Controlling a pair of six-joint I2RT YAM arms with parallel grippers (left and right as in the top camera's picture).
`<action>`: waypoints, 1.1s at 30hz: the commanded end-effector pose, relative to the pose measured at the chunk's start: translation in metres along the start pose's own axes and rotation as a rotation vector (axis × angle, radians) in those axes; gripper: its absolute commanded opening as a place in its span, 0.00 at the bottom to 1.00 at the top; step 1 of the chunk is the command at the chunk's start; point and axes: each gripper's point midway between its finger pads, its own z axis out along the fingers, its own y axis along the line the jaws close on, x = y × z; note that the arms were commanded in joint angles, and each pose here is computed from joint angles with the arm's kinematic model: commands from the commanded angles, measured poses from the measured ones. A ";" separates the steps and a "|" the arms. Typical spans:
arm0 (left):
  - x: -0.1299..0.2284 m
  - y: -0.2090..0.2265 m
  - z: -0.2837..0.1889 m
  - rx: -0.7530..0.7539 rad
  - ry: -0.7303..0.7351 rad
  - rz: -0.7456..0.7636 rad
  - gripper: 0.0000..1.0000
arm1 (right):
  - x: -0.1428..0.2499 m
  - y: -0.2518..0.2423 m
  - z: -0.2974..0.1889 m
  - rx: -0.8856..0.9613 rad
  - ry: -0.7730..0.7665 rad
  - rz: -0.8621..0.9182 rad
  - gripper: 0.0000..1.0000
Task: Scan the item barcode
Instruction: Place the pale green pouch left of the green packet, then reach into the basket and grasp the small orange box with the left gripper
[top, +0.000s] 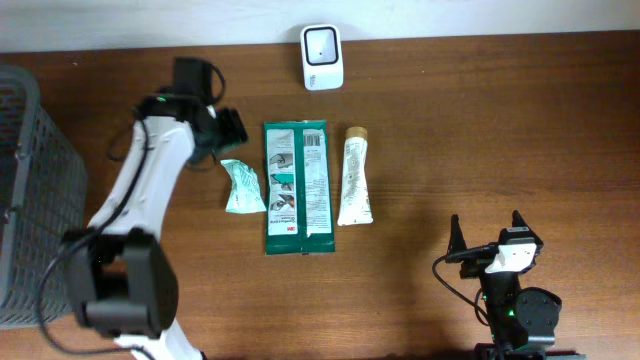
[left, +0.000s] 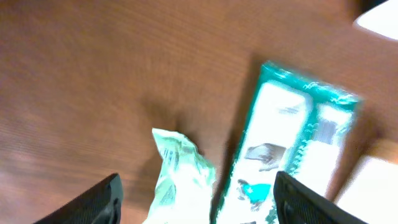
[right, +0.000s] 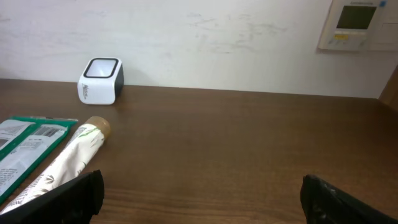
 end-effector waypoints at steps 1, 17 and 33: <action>-0.039 0.007 -0.082 -0.006 -0.171 0.029 0.75 | 0.004 0.001 0.000 -0.007 0.006 -0.006 0.98; -0.080 0.238 -0.291 -0.520 -0.648 -0.451 0.82 | 0.004 0.001 0.000 -0.007 0.006 -0.006 0.98; -0.020 0.398 -0.178 -0.767 -0.272 -0.710 0.69 | 0.004 0.001 0.000 -0.007 0.006 -0.006 0.98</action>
